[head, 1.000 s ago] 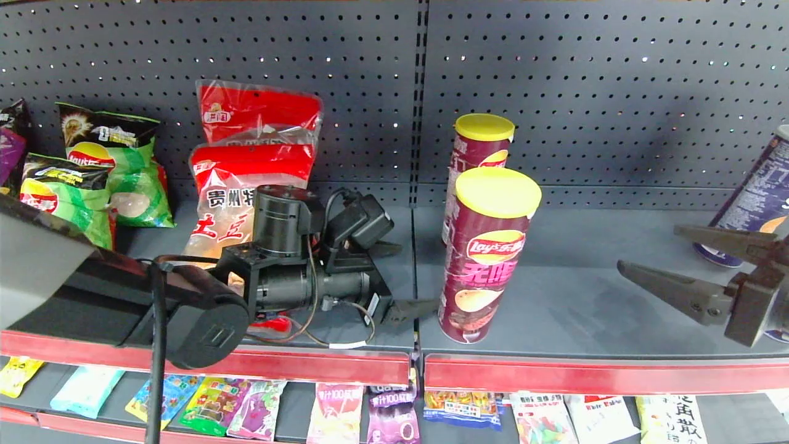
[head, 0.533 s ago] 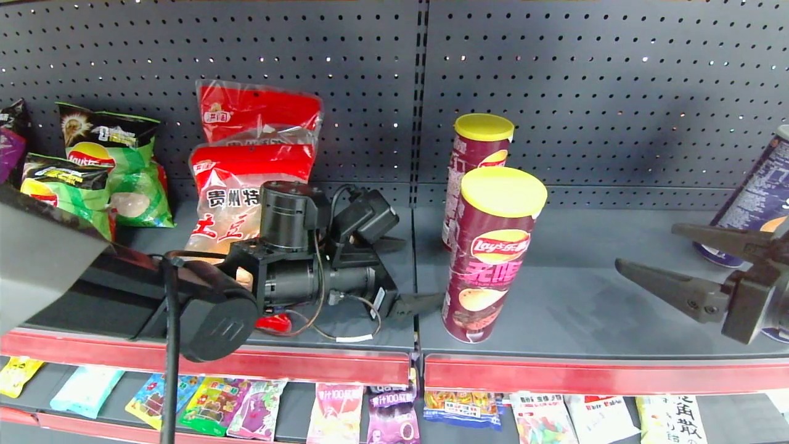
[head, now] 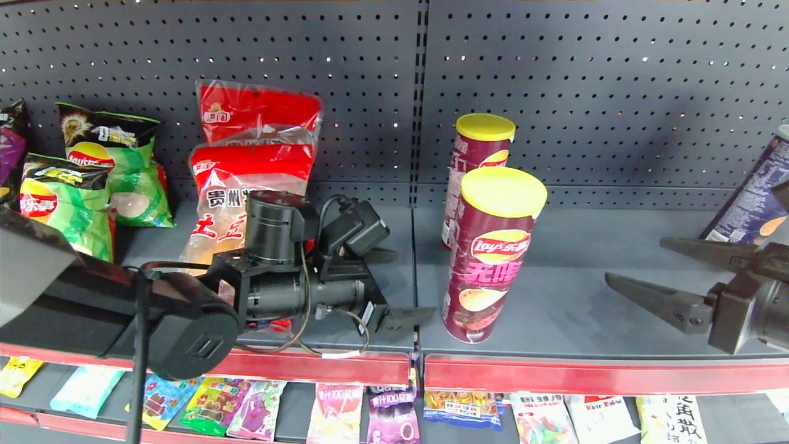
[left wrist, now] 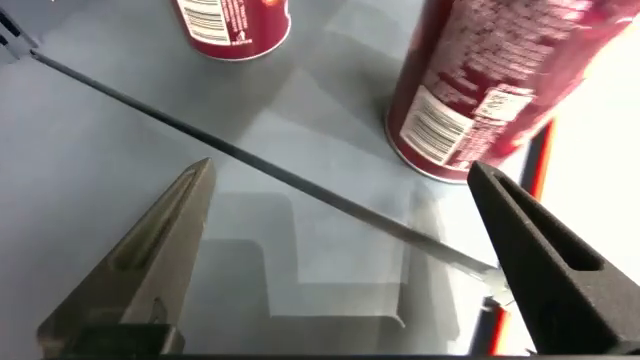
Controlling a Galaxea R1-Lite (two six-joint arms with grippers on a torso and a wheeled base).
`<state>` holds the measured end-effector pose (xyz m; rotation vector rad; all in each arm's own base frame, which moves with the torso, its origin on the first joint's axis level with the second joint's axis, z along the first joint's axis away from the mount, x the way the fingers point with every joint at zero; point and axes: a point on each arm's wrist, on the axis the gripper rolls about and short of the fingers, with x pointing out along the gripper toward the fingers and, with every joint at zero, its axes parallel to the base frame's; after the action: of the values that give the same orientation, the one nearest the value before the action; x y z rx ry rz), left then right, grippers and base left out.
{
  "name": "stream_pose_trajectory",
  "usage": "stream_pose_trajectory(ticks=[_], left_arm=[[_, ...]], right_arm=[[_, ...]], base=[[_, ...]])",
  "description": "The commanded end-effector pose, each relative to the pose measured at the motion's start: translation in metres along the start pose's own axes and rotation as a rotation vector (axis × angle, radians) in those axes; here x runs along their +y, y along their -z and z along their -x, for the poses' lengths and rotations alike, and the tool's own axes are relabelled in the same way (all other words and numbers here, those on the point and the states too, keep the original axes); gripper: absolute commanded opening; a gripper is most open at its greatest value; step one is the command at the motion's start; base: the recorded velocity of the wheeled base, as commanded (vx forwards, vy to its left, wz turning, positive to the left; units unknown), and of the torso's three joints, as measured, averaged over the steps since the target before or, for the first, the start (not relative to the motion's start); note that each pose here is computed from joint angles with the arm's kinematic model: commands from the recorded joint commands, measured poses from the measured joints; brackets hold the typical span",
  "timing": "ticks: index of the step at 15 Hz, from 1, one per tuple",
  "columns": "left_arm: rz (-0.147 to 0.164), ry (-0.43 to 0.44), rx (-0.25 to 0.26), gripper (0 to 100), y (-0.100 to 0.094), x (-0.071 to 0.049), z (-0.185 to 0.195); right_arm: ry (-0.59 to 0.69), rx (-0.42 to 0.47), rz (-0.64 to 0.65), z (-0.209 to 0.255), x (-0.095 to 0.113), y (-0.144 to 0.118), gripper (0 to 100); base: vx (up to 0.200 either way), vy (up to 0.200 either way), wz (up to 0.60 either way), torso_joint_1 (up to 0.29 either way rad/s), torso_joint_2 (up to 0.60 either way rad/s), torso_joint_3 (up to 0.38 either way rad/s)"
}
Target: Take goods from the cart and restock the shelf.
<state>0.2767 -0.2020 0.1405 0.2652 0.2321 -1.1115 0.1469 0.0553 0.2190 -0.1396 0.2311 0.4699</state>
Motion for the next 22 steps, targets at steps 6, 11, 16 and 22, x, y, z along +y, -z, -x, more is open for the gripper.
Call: stream_pose_trajectory(ticks=[6, 11, 16, 22], left_arm=[[0.051, -0.317, -0.103, 100, -0.034, -0.041, 0.111], [0.163, -0.656, 0.054, 100, 0.002, -0.111, 0.237], [0.256, -0.921, 0.133, 100, 0.041, -0.160, 0.308], [0.525, -1.187, 0.195, 100, 0.099, -0.211, 0.315]], right_arm=[[-0.019, -0.023, 0.012, 0.032, 0.009, 0.025, 100], [0.022, -0.153, 0.020, 0.105, 0.023, 0.095, 100], [0.166, -0.112, -0.006, 0.166, 0.038, 0.138, 100], [0.535, 0.071, -0.145, 0.157, 0.033, 0.116, 100]], base=[[0.000, 0.000, 0.00, 0.000, 0.00, 0.000], [0.000, 0.000, 0.00, 0.000, 0.00, 0.000], [0.000, 0.000, 0.00, 0.000, 0.00, 0.000], [0.000, 0.000, 0.00, 0.000, 0.00, 0.000]])
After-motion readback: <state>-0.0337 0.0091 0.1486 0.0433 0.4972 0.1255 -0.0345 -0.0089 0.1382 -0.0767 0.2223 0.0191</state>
